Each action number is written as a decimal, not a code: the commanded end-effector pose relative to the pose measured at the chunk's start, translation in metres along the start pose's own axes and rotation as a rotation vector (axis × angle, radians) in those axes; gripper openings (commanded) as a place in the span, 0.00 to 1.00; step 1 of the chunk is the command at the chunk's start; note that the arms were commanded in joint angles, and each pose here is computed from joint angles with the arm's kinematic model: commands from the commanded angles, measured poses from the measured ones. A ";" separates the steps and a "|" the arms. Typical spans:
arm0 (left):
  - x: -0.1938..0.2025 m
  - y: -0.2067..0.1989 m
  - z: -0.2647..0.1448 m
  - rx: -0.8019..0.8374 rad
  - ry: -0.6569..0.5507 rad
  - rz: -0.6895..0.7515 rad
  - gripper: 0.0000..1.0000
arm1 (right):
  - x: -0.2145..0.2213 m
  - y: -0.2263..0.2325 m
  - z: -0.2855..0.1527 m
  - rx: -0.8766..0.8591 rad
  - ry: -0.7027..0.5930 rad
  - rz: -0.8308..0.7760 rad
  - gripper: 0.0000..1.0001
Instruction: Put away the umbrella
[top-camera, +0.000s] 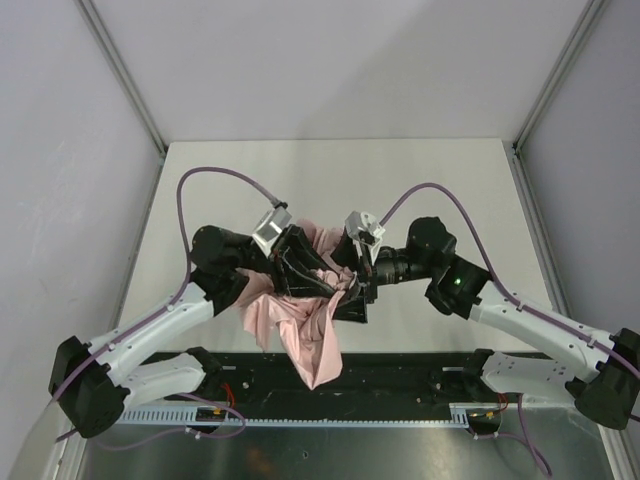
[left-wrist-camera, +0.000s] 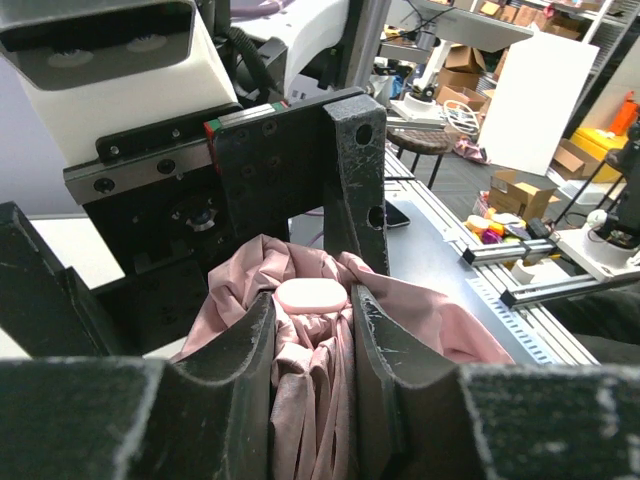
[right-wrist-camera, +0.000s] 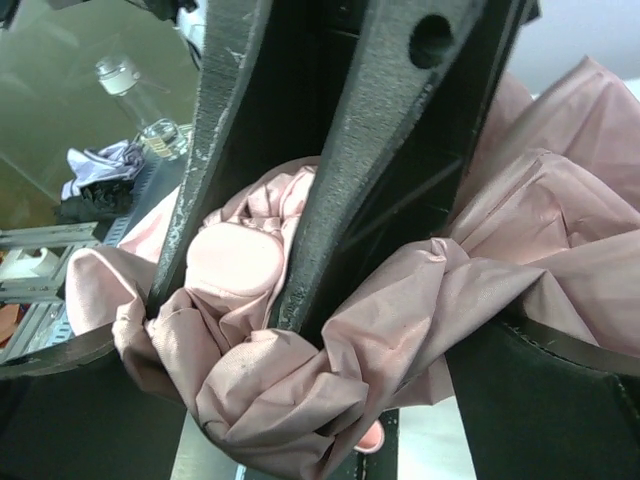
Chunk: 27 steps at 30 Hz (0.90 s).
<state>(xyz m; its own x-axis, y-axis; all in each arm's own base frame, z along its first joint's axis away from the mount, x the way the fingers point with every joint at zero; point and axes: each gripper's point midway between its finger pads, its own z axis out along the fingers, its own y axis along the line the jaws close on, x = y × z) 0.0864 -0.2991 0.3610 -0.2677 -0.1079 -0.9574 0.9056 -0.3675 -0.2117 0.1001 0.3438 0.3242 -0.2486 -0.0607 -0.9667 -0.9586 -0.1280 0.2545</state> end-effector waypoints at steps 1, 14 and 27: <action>-0.028 -0.012 0.017 0.017 -0.118 0.113 0.00 | -0.033 0.017 0.013 -0.077 -0.163 -0.128 0.96; -0.036 -0.027 0.045 0.086 -0.164 0.101 0.00 | -0.037 0.069 0.004 -0.226 -0.220 -0.089 0.26; -0.065 0.012 0.029 -0.072 -0.231 -0.019 0.96 | -0.019 0.055 -0.028 -0.011 -0.197 -0.029 0.00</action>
<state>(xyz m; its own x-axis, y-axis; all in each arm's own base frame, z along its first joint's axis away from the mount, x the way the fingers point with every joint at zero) 0.0453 -0.3164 0.3999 -0.3299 -0.1686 -0.9288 0.8409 -0.4997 -0.2079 0.0524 0.3134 0.3631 -0.2294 0.1470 -0.9622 -0.9595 -0.2001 0.1982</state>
